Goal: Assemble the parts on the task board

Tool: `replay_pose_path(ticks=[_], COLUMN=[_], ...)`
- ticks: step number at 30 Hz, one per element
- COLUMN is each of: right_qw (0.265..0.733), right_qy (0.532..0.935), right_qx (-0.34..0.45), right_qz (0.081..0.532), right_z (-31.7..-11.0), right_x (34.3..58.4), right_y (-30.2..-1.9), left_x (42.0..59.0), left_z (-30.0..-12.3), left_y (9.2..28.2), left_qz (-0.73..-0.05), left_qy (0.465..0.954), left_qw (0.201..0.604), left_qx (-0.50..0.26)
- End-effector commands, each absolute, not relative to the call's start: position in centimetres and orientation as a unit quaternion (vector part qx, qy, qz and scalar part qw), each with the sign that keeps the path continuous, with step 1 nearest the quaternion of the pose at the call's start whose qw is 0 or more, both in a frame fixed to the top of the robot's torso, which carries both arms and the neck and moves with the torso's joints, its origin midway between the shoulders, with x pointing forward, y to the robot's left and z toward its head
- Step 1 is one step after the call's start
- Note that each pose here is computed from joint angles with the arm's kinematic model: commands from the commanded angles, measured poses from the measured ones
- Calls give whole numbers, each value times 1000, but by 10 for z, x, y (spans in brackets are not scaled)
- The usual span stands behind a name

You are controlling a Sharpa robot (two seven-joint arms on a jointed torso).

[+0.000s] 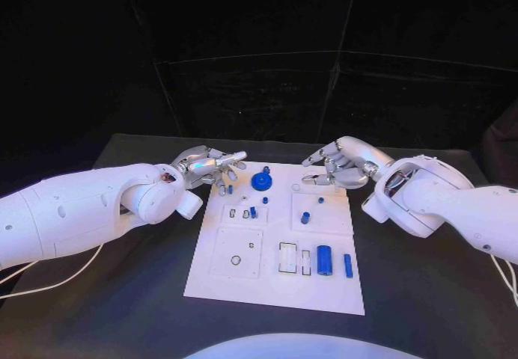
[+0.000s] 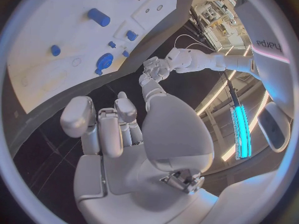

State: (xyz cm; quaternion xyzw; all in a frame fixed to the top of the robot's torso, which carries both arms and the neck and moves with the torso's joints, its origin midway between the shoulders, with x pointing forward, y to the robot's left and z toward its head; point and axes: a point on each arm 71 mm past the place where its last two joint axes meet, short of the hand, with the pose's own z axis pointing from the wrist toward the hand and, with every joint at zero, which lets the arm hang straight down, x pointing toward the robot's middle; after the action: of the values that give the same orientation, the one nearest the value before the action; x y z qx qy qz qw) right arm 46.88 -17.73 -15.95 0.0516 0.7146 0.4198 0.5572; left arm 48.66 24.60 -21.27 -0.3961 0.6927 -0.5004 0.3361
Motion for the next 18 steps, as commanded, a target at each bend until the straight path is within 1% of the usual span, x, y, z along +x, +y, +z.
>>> replay_pose_path(ticks=[1, 5, 7, 10, 14, 18], right_qw=[512, 515, 516, 521, 528, 536], right_qy=[723, 728, 730, 731, 735, 738], right_qx=[108, 120, 121, 122, 117, 105], right_qz=[450, 437, 432, 423, 409, 395], right_z=[-159, -158, -158, -158, -158, -159], right_x=[470, 473, 474, 477, 480, 483], right_y=[-187, -201, -205, -209, -213, -215], left_x=[480, 482, 483, 487, 491, 496], left_z=[-223, -220, -218, -214, -211, -208], left_y=[244, 246, 245, 241, 233, 224], left_qz=[-377, -299, -271, -228, -198, -187], left_qy=[806, 856, 873, 894, 910, 911], left_qw=[314, 296, 300, 316, 320, 330], left_qx=[-332, -300, -273, -222, -177, -161])
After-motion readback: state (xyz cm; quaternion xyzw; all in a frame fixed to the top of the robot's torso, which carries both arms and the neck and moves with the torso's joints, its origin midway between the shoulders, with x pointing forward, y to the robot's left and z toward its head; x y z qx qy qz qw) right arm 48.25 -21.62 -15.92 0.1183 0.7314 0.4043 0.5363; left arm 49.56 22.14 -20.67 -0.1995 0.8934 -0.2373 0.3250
